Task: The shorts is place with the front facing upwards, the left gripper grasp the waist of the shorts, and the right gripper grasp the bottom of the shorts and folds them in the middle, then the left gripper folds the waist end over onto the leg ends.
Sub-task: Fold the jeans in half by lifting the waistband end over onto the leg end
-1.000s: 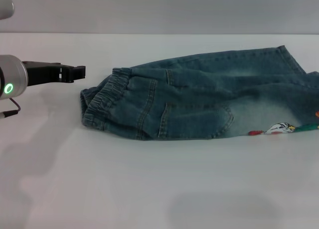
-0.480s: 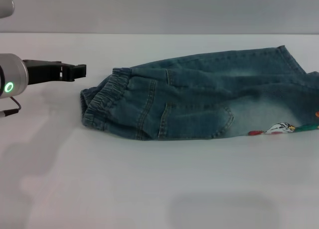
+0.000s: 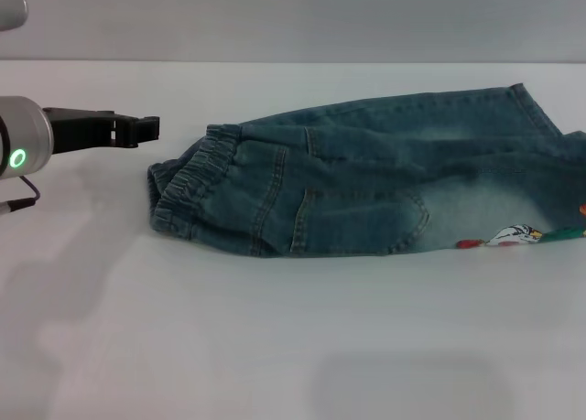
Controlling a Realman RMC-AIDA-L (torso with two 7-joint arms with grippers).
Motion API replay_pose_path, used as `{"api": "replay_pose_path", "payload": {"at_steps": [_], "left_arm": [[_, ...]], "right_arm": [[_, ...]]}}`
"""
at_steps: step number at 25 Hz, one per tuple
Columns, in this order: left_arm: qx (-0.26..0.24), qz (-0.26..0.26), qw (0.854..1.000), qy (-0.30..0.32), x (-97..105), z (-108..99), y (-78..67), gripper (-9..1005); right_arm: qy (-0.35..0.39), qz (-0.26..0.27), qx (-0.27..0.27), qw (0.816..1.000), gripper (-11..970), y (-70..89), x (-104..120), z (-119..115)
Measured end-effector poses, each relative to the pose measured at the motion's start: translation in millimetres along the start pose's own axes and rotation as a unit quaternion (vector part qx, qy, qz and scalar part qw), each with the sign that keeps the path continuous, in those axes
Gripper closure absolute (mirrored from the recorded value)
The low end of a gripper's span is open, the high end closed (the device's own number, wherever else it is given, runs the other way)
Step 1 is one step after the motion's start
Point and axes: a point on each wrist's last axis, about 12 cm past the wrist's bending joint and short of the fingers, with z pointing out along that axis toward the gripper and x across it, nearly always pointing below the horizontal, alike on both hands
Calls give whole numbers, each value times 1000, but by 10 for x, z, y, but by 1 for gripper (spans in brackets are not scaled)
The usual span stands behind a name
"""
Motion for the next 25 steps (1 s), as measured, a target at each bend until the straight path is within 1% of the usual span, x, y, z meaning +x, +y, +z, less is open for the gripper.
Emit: {"api": "replay_pose_path", "payload": {"at_steps": [7,14,18,25], "left_arm": [[1,0,1000,0,0,2,-6,398],[5,-1,1000,-2,-19,0,-24,398],[6,-1,1000,-2,-20,0,-25,397],[7,2,1000,-5,-39,2,-33,397]], "right_arm": [[5,4,-7,1000,315,29,25,37],[11,-7,-14,1000,343,77,48,48],[15,-10,-26,999,359,83,71,52],[12,-14,-29,999,583,102,59,37]]}}
